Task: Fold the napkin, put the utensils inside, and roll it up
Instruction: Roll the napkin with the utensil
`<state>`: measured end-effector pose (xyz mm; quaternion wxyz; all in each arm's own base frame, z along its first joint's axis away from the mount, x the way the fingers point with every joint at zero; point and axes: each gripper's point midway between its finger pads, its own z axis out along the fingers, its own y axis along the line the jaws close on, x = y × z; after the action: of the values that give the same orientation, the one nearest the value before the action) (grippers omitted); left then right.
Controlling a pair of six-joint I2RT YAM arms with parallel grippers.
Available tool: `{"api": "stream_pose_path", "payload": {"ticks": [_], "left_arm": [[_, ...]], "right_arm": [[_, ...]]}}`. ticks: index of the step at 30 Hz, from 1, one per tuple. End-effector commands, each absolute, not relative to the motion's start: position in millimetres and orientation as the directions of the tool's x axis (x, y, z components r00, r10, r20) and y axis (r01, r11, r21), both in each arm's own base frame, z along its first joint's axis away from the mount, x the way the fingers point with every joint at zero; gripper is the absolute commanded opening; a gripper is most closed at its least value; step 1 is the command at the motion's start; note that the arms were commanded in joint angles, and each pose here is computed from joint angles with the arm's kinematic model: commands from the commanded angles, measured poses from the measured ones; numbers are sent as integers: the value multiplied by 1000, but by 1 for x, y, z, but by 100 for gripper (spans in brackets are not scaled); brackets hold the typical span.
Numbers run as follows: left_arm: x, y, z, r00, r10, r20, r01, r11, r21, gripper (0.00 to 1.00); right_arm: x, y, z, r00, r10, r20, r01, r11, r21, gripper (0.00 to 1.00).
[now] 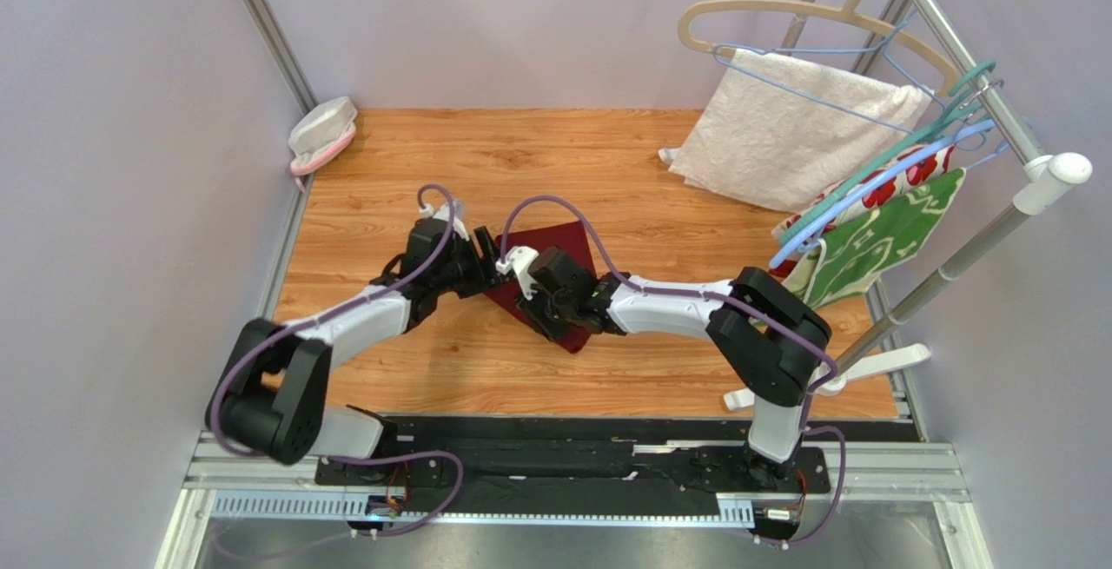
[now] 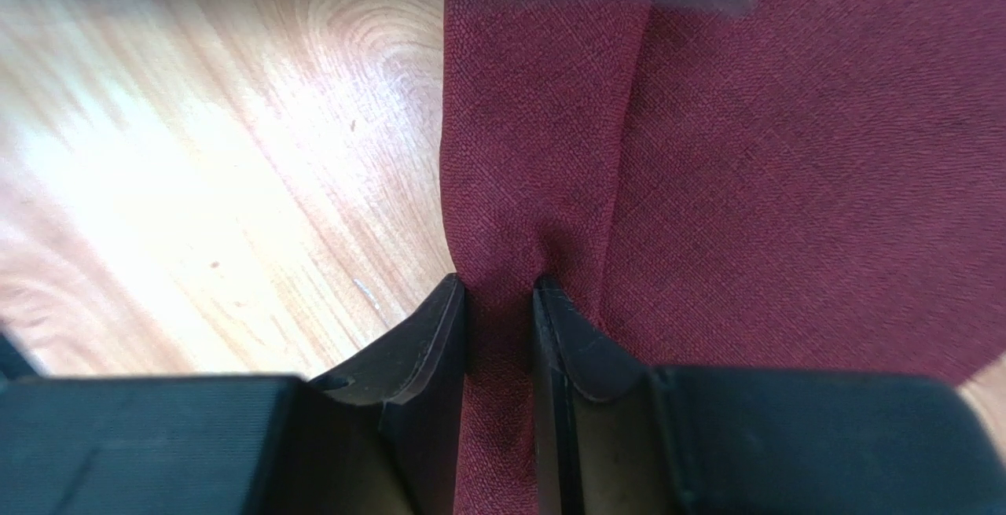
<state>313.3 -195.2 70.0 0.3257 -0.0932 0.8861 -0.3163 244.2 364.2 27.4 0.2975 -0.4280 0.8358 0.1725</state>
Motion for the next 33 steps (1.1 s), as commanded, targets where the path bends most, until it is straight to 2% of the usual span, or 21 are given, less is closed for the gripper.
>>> {"api": "stream_pose_path", "payload": {"ticks": [1,9,17,23,33], "left_arm": [[323,-159,118,-658,-401,-637,37,828,-559,70],[304,-107,119,-567,-438,-698,-61,867,-495,71],[296,-112,93,-647,-390,-655,-53,880,-472,70],[302,-120,67,-715,-364,-597,-61,883,-466,70],[316,-127,58,-711,-387,-588,-65,868,-493,68]], "right_arm": [[196,351,-2,-589,-627,-509,-805,513,299,21],[186,353,9,-681,-578,-450,-724,436,534,20],[194,354,19,-775,-517,-364,-595,404,694,20],[206,349,12,-820,-488,-299,-524,432,734,18],[210,342,6,-854,-468,-228,-447,433,783,18]]}}
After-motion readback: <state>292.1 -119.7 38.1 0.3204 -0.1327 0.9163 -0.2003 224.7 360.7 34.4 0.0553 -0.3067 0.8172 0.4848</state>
